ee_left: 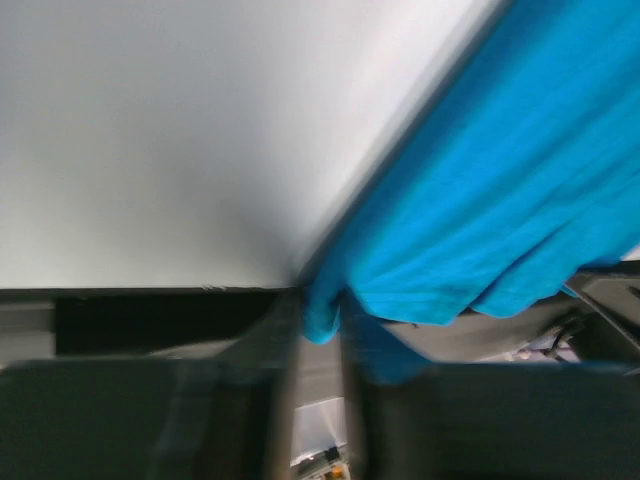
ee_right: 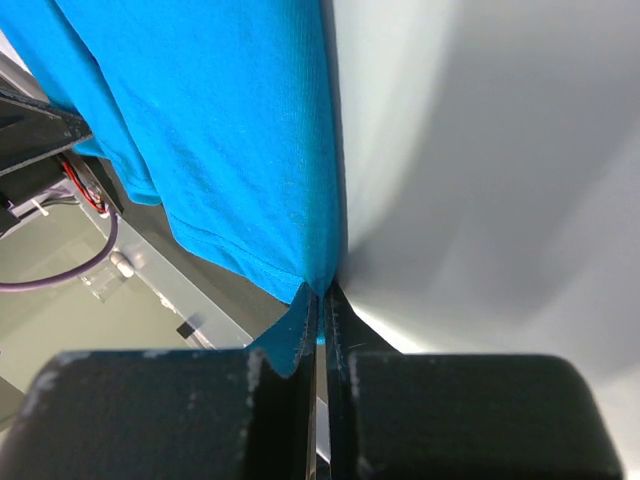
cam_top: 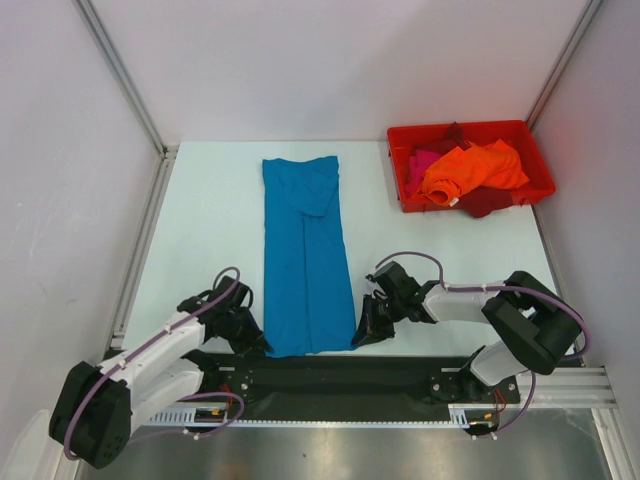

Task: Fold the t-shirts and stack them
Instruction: Fold the tshirt

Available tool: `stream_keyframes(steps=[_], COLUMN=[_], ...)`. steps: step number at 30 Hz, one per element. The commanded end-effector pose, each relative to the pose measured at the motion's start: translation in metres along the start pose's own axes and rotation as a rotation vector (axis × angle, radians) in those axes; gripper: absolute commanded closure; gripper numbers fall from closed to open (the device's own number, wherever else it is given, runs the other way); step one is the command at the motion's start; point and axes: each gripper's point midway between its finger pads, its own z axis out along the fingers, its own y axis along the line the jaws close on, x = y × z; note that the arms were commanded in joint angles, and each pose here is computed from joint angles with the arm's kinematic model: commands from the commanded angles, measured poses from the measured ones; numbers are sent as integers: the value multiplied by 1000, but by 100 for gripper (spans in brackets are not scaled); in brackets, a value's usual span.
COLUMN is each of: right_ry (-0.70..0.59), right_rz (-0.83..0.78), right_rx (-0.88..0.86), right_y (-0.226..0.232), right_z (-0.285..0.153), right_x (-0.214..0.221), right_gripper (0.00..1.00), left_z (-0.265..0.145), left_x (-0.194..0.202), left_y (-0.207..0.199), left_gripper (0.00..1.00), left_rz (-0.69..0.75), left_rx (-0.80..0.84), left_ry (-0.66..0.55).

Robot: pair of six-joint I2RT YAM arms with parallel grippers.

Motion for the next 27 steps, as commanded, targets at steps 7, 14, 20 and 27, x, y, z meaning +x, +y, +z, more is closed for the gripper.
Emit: stream_keyframes(steps=[7,14,20,27], right_ry=[11,-94,-166,-246], right_rz=[-49,-140,-149,-167], right_rx=[80,34,-25,-70], right_y=[-7,51,84,99], right_z=[-11,-53,-73,-78], right_x=[3,-46,-117,-221], right_gripper=[100,100,100,100], left_z=[-10,-53,-77,-75], left_x=[-13,-38,-80,-159], left_y=[-10,-52,-102,-149], left_gripper=[100,100,100,100], left_rz=[45,130,219,273], left_rx=[10,56,-29,-155], left_ry=[-87,-203,-278,-355])
